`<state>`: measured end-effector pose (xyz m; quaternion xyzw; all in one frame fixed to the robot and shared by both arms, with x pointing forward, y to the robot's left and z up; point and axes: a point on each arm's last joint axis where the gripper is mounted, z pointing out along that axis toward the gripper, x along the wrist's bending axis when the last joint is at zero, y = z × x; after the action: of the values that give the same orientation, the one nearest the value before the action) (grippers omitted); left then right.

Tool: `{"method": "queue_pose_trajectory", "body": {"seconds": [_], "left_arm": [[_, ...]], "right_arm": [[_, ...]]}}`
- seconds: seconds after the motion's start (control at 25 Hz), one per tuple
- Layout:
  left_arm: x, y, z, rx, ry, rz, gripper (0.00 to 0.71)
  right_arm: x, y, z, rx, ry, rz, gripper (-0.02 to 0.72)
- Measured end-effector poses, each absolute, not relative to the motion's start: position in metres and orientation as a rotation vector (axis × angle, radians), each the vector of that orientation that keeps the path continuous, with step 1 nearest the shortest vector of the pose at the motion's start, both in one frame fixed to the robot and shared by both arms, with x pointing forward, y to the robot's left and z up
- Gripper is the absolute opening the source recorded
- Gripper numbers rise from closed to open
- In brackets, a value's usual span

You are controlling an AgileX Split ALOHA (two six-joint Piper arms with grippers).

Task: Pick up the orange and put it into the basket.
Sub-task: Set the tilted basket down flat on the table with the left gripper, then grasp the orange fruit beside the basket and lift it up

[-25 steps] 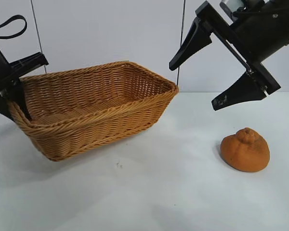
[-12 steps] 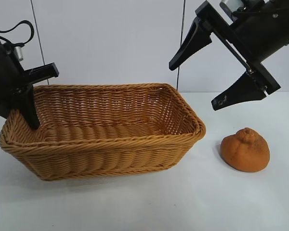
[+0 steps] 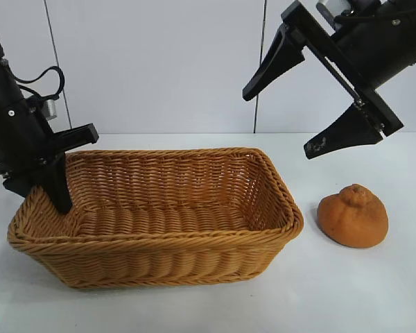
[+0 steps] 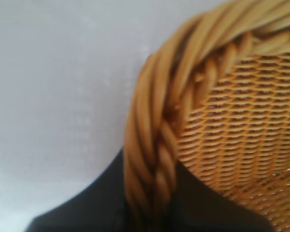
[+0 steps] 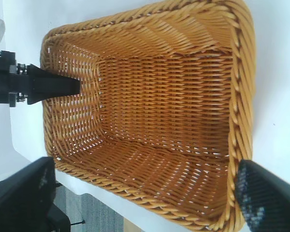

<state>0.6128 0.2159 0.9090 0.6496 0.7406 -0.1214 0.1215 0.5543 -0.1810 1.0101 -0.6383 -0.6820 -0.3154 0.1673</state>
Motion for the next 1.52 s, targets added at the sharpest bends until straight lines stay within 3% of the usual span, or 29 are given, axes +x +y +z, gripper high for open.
{"method": "queue_pose_trajectory", "body": {"seconds": [0.16, 0.24, 0.28, 0.44, 0.56, 0.8, 1.0, 1.36, 1.52], "left_arm": [[0.614, 0.216, 0.909, 1.887, 2.159, -0.336, 0.084], [0.614, 0.216, 0.909, 1.884, 2.16, -0.338, 0.12], [0.614, 0.216, 0.909, 1.88, 2.16, -0.341, 0.167], [0.614, 0.215, 0.91, 1.871, 2.159, -0.345, 0.496], [0.615, 0.215, 0.92, 1.868, 2.142, -0.335, 0.596], [0.616, 0.215, 0.965, 1.922, 2.055, -0.287, 0.629], [0.62, 0.225, 1.005, 2.019, 1.987, -0.095, 0.63], [0.621, 0.281, 1.008, 2.055, 2.165, 0.026, 0.63], [0.617, 0.287, 1.009, 2.062, 2.2, -0.007, 0.63]], "right_arm": [[0.553, -0.181, 1.01, -1.806, -1.939, -0.887, 0.694], [0.553, -0.181, 1.01, -1.804, -1.939, -0.885, 0.694], [0.553, -0.181, 1.01, -1.804, -1.939, -0.885, 0.694], [0.553, -0.181, 1.01, -1.803, -1.937, -0.884, 0.694], [0.553, -0.18, 1.01, -1.803, -1.936, -0.885, 0.694], [0.553, -0.18, 1.01, -1.803, -1.936, -0.885, 0.694], [0.553, -0.18, 1.01, -1.803, -1.935, -0.886, 0.694], [0.553, -0.18, 1.01, -1.8, -1.935, -0.883, 0.694], [0.552, -0.18, 1.01, -1.8, -1.935, -0.882, 0.694]]}}
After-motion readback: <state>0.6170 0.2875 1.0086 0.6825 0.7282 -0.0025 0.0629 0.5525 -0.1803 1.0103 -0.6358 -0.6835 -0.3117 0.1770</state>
